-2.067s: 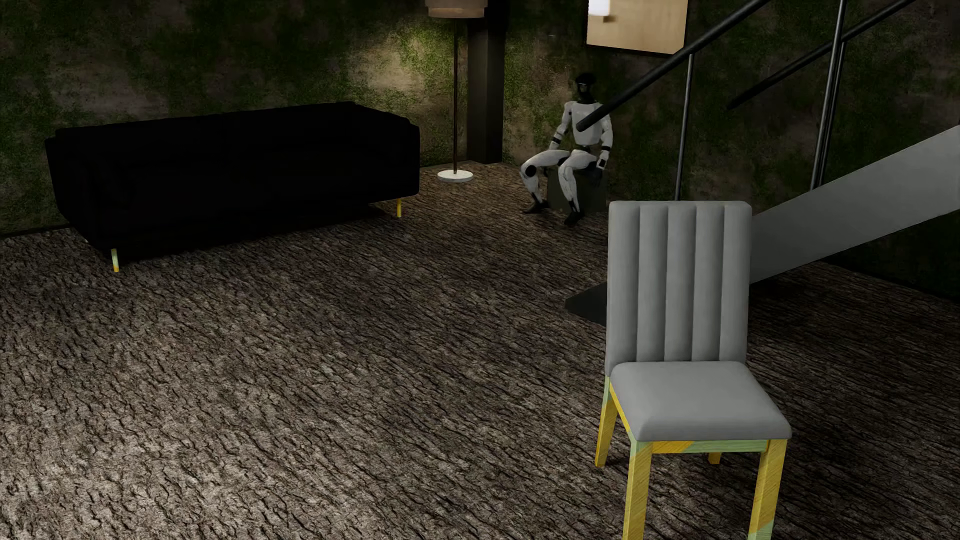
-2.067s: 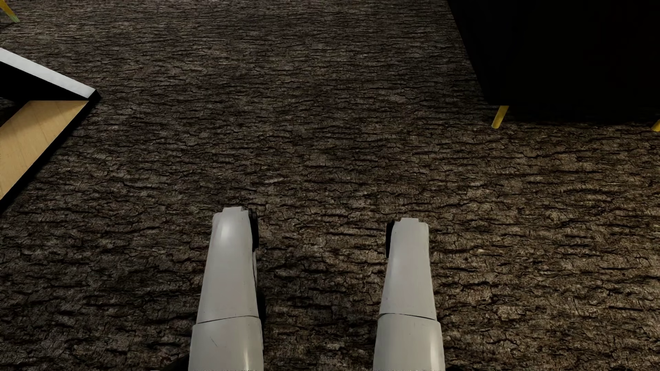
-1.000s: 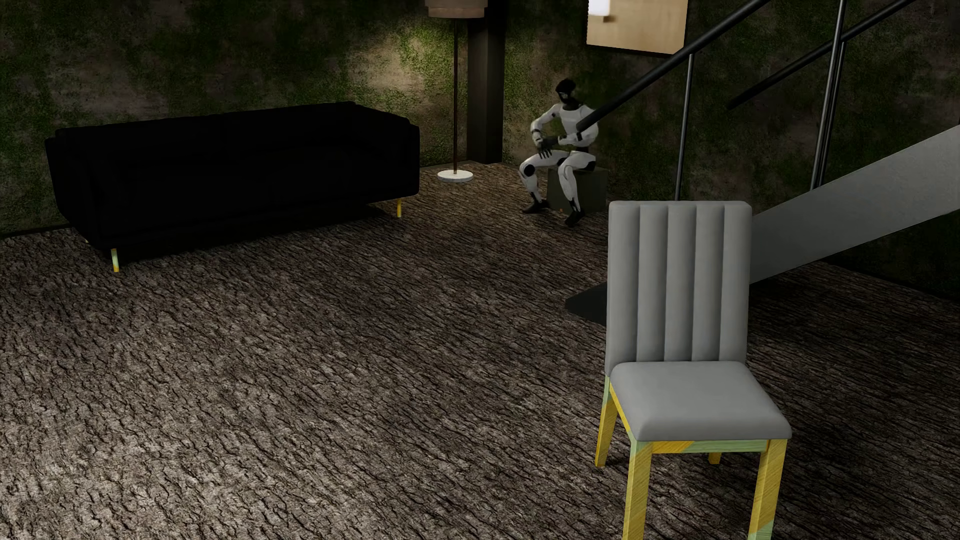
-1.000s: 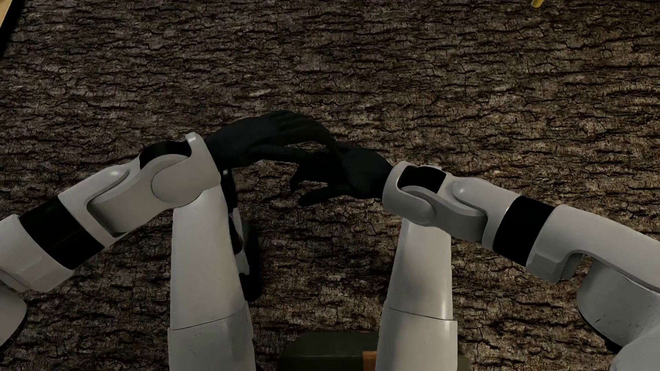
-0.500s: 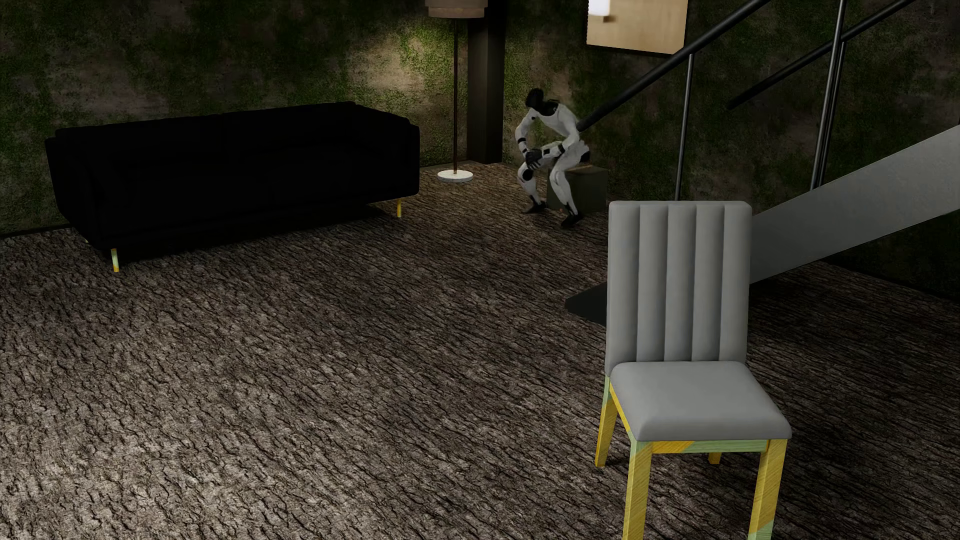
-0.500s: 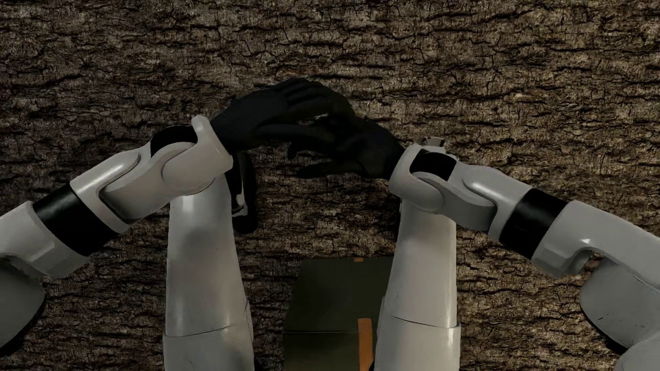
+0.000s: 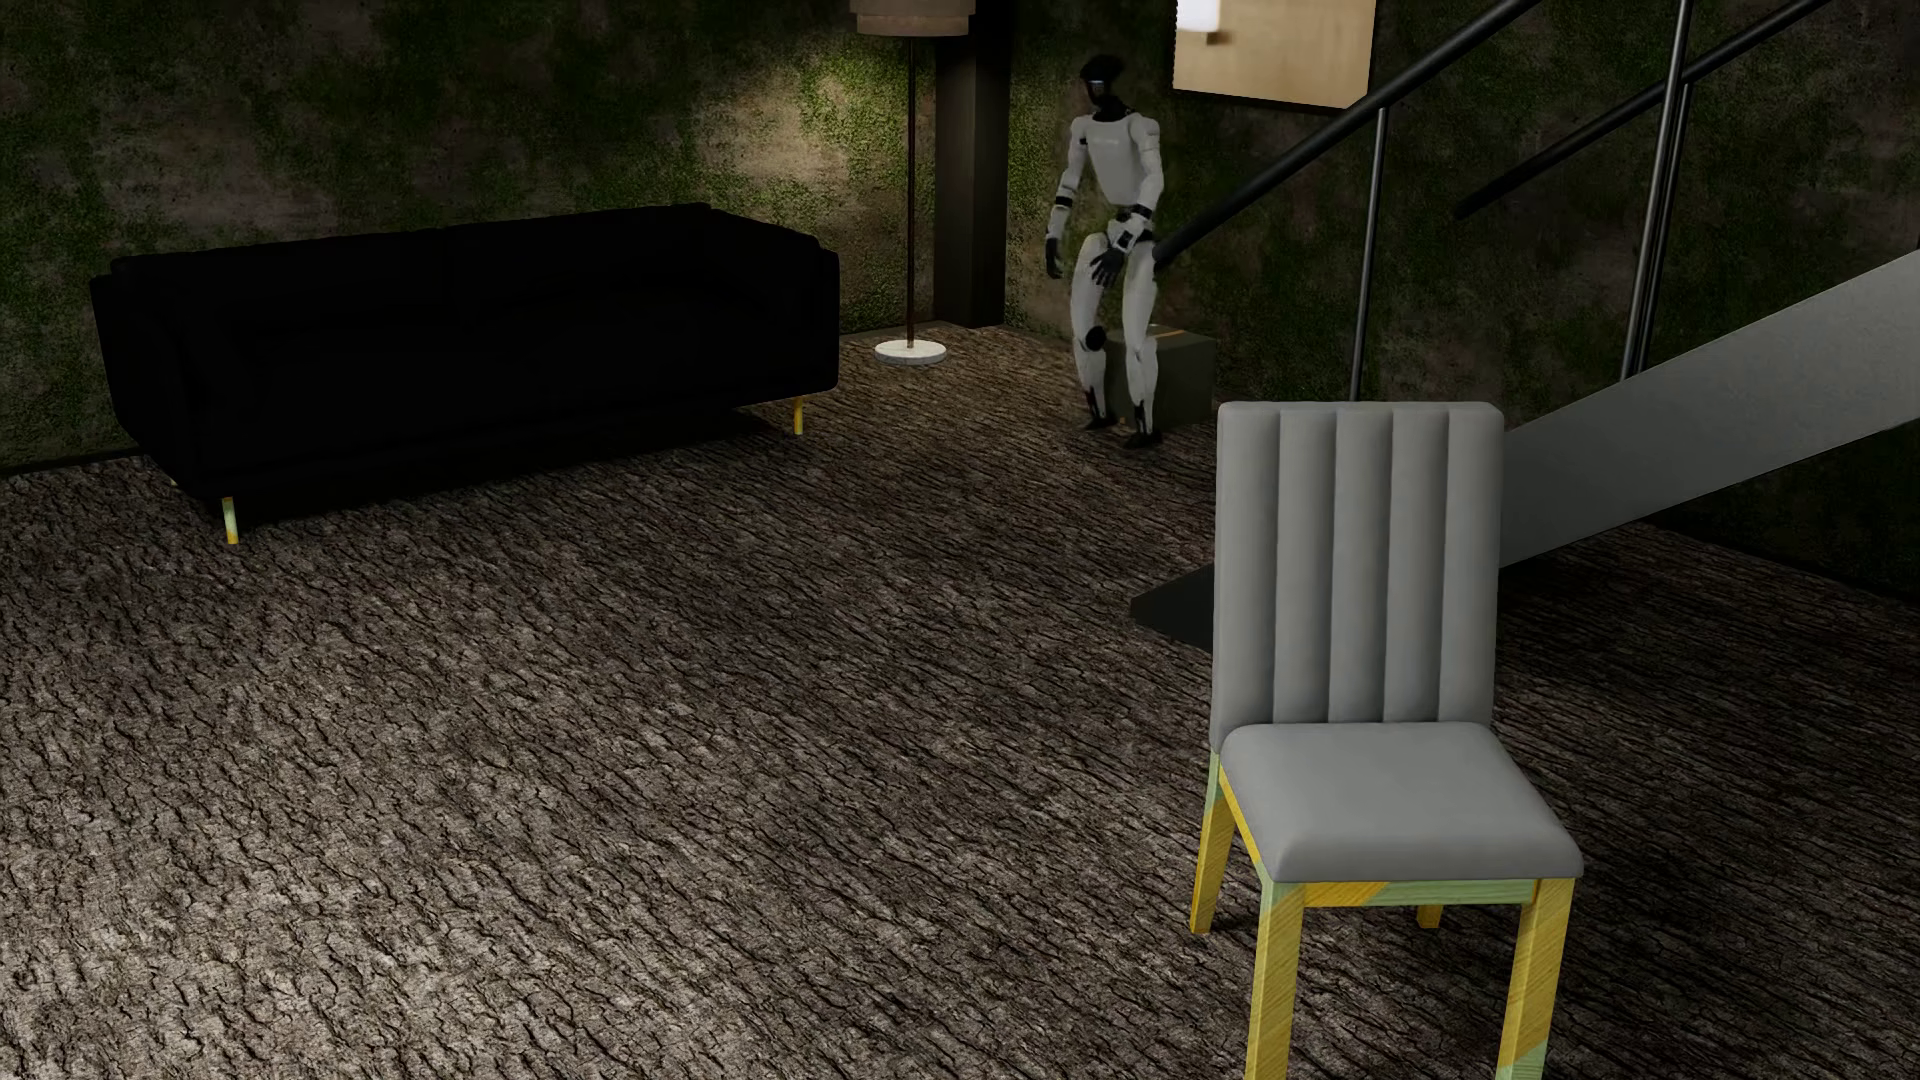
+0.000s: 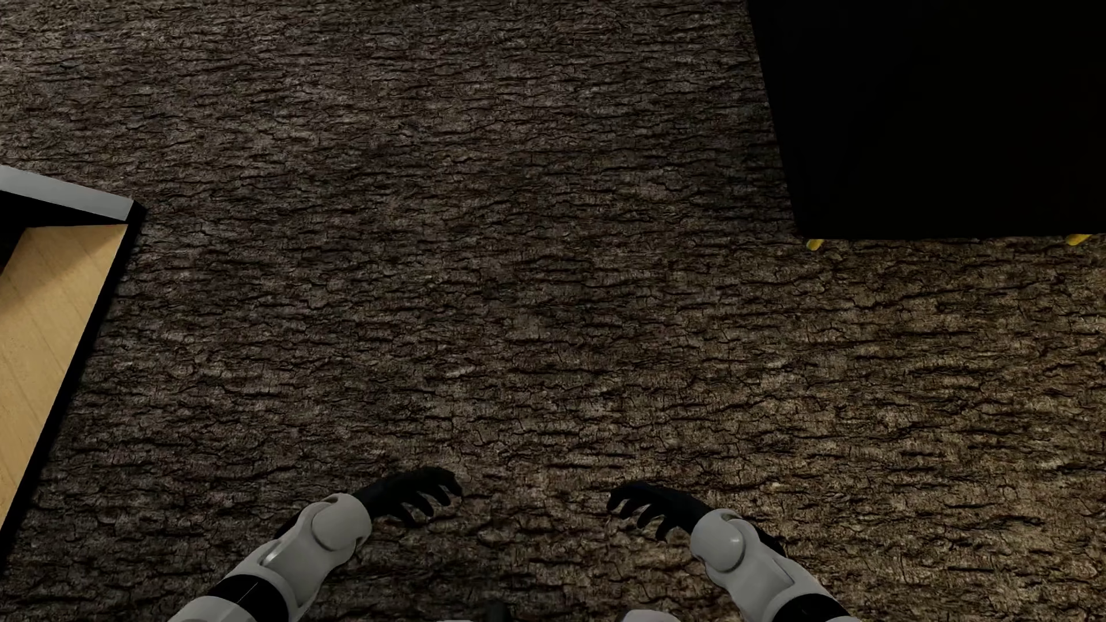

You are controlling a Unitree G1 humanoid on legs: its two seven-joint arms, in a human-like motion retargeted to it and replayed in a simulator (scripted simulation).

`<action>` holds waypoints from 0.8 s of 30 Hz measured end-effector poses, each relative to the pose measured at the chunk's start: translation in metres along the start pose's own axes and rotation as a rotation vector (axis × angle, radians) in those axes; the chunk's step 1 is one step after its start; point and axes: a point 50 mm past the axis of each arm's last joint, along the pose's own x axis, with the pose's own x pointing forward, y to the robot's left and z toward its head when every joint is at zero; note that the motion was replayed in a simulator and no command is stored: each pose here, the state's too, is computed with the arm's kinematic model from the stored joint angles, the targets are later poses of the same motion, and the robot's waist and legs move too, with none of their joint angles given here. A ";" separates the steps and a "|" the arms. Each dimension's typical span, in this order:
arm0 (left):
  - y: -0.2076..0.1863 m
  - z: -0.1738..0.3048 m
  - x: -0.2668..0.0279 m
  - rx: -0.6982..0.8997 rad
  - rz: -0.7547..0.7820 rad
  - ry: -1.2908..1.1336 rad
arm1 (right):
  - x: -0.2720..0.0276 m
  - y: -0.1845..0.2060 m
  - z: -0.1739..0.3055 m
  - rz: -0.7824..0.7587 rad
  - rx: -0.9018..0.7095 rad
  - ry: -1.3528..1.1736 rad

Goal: Get off of dark box

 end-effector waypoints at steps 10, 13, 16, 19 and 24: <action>-0.079 -0.124 -0.055 -0.392 0.036 0.500 | -0.059 0.059 -0.122 0.013 0.237 0.510; -0.095 -0.124 -0.059 -0.418 -0.020 0.470 | -0.068 0.057 -0.129 0.015 0.252 0.500; -0.107 -0.116 -0.057 -0.426 -0.074 0.408 | -0.072 0.058 -0.129 0.019 0.265 0.469; -0.113 -0.111 -0.053 -0.451 -0.073 0.403 | -0.067 0.063 -0.124 0.023 0.278 0.465; -0.099 -0.112 -0.053 -0.397 -0.062 0.392 | -0.060 0.069 -0.113 0.038 0.290 0.408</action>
